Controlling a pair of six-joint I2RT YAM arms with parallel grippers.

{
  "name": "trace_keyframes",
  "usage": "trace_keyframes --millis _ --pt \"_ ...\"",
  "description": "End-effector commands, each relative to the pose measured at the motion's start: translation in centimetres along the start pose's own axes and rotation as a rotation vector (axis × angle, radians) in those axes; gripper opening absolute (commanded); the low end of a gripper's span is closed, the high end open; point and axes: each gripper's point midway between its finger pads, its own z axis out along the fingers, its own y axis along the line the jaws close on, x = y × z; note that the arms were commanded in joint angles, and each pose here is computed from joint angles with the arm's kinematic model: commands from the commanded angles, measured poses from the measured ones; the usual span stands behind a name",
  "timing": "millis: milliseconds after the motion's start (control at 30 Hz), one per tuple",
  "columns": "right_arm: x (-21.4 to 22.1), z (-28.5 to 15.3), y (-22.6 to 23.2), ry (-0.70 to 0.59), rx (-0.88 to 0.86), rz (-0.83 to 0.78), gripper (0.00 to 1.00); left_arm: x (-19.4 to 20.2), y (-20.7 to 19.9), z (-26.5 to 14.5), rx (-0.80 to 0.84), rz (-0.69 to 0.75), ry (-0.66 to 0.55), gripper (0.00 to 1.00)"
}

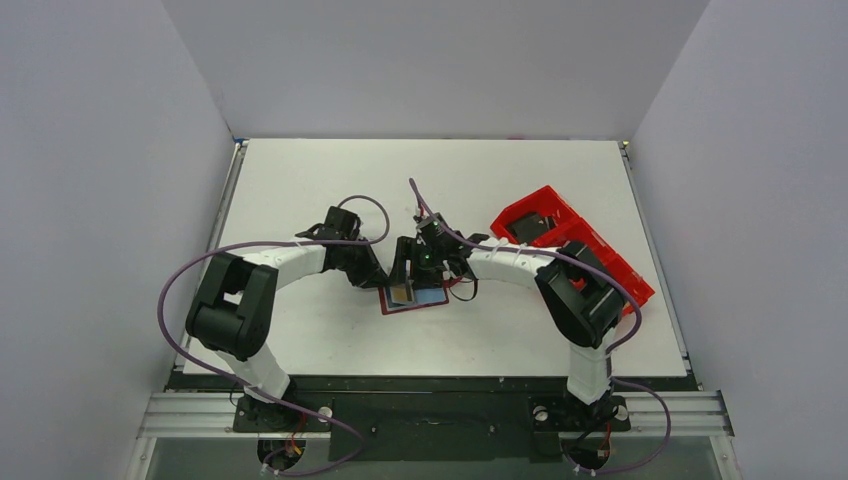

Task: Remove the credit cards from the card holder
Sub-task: Remove the credit card from the card holder.

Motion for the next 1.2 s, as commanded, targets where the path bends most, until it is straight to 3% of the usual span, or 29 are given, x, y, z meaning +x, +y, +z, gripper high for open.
trace_keyframes --millis 0,333,767,1000,1167 --pt "-2.3 -2.0 3.2 -0.097 -0.121 -0.009 0.63 -0.4 -0.3 -0.2 0.002 0.019 -0.024 0.09" --pt "-2.1 -1.5 3.2 -0.104 -0.204 0.028 0.68 -1.2 1.6 -2.2 -0.076 0.042 -0.096 0.24" --pt "-2.0 -1.0 2.5 -0.108 -0.264 0.098 0.67 -1.0 1.9 -2.6 -0.087 0.057 -0.097 0.25" --pt "-2.1 -1.1 1.4 -0.123 -0.248 0.140 0.64 -2.2 3.5 -4.3 -0.192 0.091 -0.186 0.25" --pt "-2.1 -0.8 0.9 -0.122 -0.232 0.161 0.60 -2.2 2.7 -4.6 -0.173 0.119 -0.191 0.25"
